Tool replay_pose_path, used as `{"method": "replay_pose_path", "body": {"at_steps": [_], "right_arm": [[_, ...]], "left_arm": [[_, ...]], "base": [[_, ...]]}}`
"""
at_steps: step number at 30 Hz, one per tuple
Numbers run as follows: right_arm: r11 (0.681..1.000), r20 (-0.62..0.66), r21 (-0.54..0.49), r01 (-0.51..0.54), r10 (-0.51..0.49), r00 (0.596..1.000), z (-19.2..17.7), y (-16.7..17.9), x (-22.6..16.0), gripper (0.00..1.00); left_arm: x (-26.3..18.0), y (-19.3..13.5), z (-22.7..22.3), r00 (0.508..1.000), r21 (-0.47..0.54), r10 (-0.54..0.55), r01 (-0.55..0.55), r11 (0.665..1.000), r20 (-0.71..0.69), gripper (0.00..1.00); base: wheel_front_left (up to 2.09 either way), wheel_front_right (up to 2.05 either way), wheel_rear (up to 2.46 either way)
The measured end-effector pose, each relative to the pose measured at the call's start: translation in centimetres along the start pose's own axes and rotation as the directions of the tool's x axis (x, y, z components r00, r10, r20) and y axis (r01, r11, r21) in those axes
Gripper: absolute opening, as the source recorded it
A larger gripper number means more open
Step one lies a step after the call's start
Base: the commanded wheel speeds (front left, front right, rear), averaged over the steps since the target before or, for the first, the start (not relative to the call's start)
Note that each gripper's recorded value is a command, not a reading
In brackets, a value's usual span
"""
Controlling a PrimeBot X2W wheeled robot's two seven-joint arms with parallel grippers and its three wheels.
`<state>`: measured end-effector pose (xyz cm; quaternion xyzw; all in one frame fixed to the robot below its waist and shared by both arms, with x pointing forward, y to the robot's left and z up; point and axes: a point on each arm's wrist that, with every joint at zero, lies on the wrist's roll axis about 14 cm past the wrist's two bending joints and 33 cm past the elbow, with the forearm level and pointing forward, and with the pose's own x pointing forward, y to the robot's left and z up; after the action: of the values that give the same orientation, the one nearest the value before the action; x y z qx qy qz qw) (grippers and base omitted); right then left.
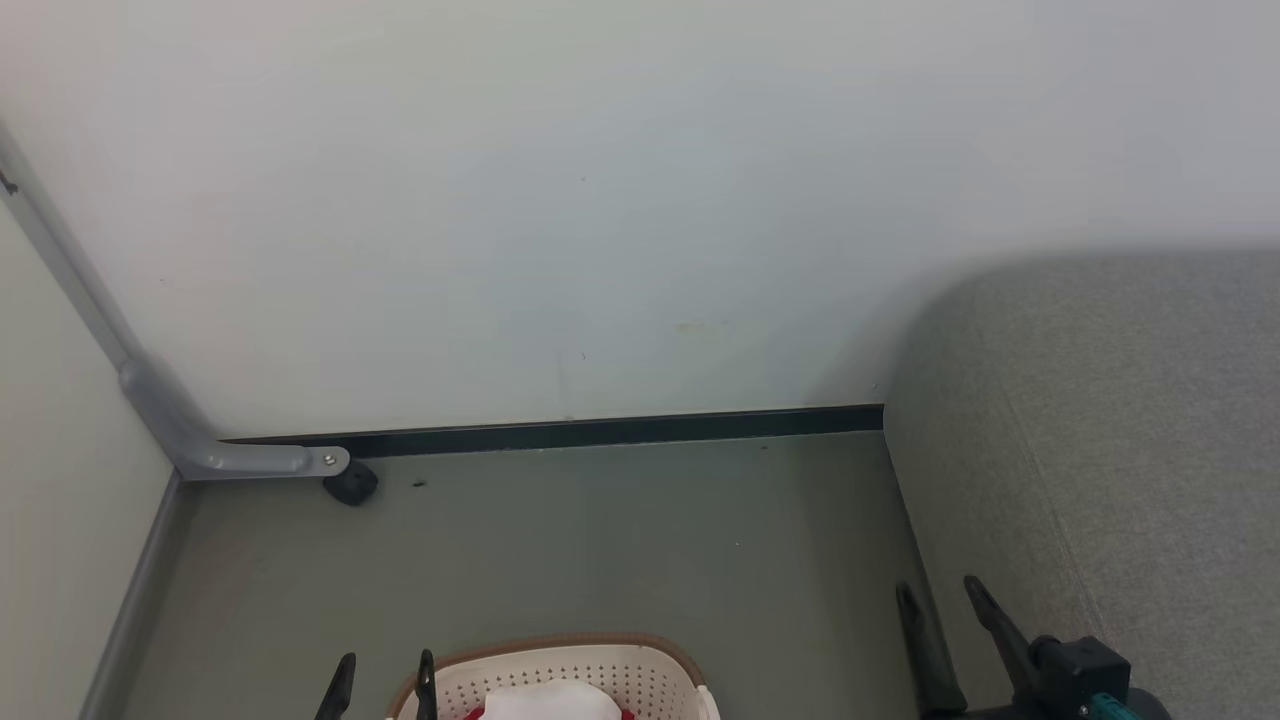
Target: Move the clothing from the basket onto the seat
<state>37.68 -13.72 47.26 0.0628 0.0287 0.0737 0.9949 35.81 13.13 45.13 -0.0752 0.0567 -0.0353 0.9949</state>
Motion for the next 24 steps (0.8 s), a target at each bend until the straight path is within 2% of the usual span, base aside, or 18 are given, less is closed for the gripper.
{"method": "replay_pose_path", "body": {"at_steps": [13, 24], "right_arm": [[1.000, -0.039, 0.005, 0.021, -0.020, 0.999, -1.3, -0.7, -0.1, 1.00], [0.996, -0.084, 0.005, 0.090, -0.090, 0.992, -3.0, -3.1, 0.1, 1.00]], "left_arm": [[0.8, -0.2, -1.2, 0.999, -0.007, -0.016, 0.016, 1.000, -0.039, 1.00], [3.0, -1.5, -3.1, 0.992, -0.023, -0.080, 0.078, 0.997, -0.096, 1.00]], "base": [[0.00, 0.00, 0.00], [0.00, 0.00, 0.00]]}}
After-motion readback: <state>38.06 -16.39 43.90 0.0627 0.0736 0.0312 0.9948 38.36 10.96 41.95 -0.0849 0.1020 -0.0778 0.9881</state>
